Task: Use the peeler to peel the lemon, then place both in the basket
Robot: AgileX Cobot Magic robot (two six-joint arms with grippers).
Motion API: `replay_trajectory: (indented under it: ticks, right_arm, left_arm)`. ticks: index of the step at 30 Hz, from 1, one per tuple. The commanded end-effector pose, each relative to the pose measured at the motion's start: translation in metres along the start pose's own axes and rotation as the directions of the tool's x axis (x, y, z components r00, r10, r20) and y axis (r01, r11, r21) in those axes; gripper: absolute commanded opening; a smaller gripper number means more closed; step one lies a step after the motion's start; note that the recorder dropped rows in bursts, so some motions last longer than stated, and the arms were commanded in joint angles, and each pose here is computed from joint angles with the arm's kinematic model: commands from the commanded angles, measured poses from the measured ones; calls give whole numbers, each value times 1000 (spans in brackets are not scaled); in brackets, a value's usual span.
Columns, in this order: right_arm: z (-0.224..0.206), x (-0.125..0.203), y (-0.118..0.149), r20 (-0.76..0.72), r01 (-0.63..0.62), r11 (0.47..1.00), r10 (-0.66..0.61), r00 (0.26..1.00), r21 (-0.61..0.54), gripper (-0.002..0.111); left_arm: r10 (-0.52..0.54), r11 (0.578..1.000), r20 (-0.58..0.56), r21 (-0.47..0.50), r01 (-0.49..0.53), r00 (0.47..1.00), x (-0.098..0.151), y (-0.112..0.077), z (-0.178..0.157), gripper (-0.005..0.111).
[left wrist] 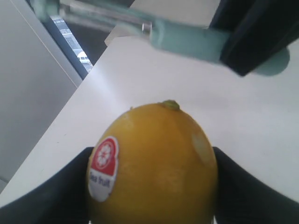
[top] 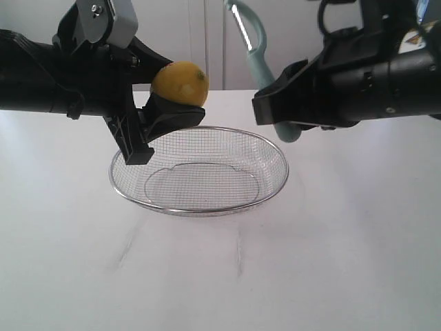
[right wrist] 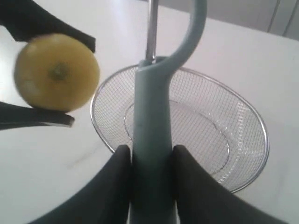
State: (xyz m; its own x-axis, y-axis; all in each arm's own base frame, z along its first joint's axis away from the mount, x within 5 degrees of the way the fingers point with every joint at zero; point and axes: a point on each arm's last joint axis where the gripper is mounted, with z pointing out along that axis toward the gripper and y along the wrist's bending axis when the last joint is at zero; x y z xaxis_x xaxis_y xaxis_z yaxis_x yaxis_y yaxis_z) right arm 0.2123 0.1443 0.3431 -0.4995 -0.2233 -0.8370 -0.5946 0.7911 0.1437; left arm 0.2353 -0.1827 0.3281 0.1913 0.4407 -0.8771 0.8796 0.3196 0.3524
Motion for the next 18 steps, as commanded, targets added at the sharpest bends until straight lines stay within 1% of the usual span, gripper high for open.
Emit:
replay_trajectory:
  ticks: [1, 4, 7, 12, 18]
  right_arm:
    - [25, 9, -5, -75, -12, 1000, 13, 997, 12, 0]
    - [35, 13, -6, -104, -14, 1000, 16, 994, 11, 0]
    - [43, 17, -1, -128, -6, 1000, 5, 992, -5, 0]
    - [54, 19, 10, -126, 13, 999, -18, 992, -34, 0]
    - [55, 18, 13, -120, -20, 999, 14, 993, -47, 0]
  left_arm:
    - [-13, 1000, 27, 2, 13, 1000, -6, -2, -3, 0]
    - [-13, 1000, 27, 2, 13, 1000, -6, -2, -3, 0]
    - [-13, 1000, 27, 2, 13, 1000, -6, -2, -3, 0]
    - [-13, 1000, 27, 2, 13, 1000, -6, -2, -3, 0]
    - [-13, 1000, 27, 2, 13, 1000, -6, -2, -3, 0]
